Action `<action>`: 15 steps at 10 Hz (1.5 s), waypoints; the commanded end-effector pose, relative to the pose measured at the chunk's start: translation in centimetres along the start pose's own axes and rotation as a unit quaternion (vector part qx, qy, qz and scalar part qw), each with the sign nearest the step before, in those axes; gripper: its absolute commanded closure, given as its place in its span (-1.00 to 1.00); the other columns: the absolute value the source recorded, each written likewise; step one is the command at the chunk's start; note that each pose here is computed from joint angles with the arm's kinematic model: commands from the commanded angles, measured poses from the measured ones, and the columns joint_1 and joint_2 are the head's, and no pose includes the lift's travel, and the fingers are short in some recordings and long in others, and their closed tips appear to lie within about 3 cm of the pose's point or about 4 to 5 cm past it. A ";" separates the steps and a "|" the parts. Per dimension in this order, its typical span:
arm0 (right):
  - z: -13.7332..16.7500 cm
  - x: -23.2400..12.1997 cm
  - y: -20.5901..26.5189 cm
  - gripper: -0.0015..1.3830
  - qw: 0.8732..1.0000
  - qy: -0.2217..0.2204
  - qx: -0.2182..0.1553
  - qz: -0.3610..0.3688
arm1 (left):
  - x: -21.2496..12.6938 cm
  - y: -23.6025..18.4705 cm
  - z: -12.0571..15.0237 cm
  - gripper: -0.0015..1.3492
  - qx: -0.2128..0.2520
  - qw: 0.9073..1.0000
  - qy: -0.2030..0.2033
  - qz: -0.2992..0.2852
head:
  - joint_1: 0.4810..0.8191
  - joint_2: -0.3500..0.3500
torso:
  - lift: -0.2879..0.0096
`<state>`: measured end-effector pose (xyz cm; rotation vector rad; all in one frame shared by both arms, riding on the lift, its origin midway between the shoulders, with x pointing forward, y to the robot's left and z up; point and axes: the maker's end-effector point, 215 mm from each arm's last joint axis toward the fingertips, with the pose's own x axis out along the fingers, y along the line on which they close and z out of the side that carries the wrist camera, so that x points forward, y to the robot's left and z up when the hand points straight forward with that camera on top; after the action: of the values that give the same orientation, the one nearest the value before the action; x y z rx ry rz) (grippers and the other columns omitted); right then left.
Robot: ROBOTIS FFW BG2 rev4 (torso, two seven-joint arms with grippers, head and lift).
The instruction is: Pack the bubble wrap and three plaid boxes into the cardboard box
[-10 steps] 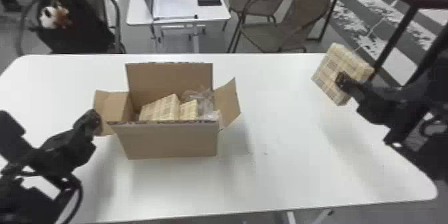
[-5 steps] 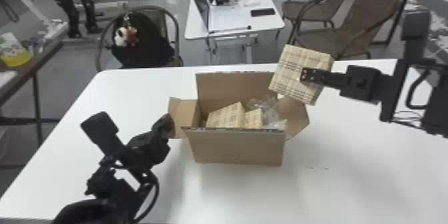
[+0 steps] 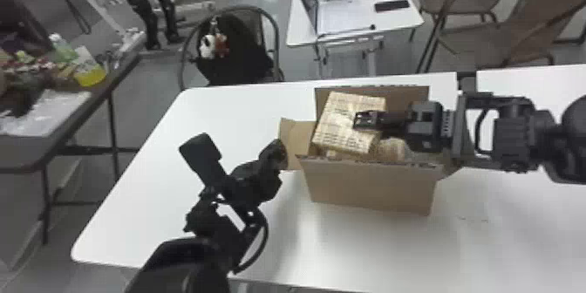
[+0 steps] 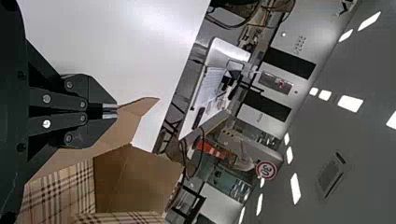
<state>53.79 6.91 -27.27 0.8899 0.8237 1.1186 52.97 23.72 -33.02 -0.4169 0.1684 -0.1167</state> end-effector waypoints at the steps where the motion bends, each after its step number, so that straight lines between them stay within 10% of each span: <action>1: -1.6 0.7 -1.1 0.49 0.998 0.008 0.058 0.012 | 0.0 -0.1 -0.3 0.80 -0.003 1.000 0.002 -0.001 | 0.11 0.87 | -0.24; 3: -2.8 0.5 -2.1 0.27 0.995 0.012 0.098 -0.008 | -0.6 0.9 -0.4 0.80 -0.005 1.000 0.000 0.010 | 0.22 0.90 | -0.24; 5: -1.4 -0.8 -1.3 -0.83 0.996 -0.006 0.093 -0.014 | -0.5 0.7 -0.3 0.80 -0.005 1.000 -0.001 0.008 | 0.27 0.92 | -0.24; 9: 7.0 -10.4 5.0 -0.72 0.981 -0.121 -0.131 -0.082 | -0.6 0.8 -0.4 0.80 -0.005 1.000 0.000 0.009 | 0.03 0.76 | -0.24; 12: 11.1 -20.0 4.9 -0.73 0.879 -0.252 -0.354 -0.197 | -0.7 0.8 -0.3 0.80 -0.006 1.000 -0.002 0.009 | -0.22 0.50 | -0.24; 15: 5.3 -29.0 0.2 -0.73 0.750 -0.313 -0.471 -0.343 | -1.4 1.8 0.1 0.80 -0.009 1.000 -0.013 0.017 | -0.13 0.24 | -0.24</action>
<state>53.13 -20.42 -20.41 0.0704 -0.0512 0.4352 51.90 25.34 -33.50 -0.4300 0.1539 -0.0826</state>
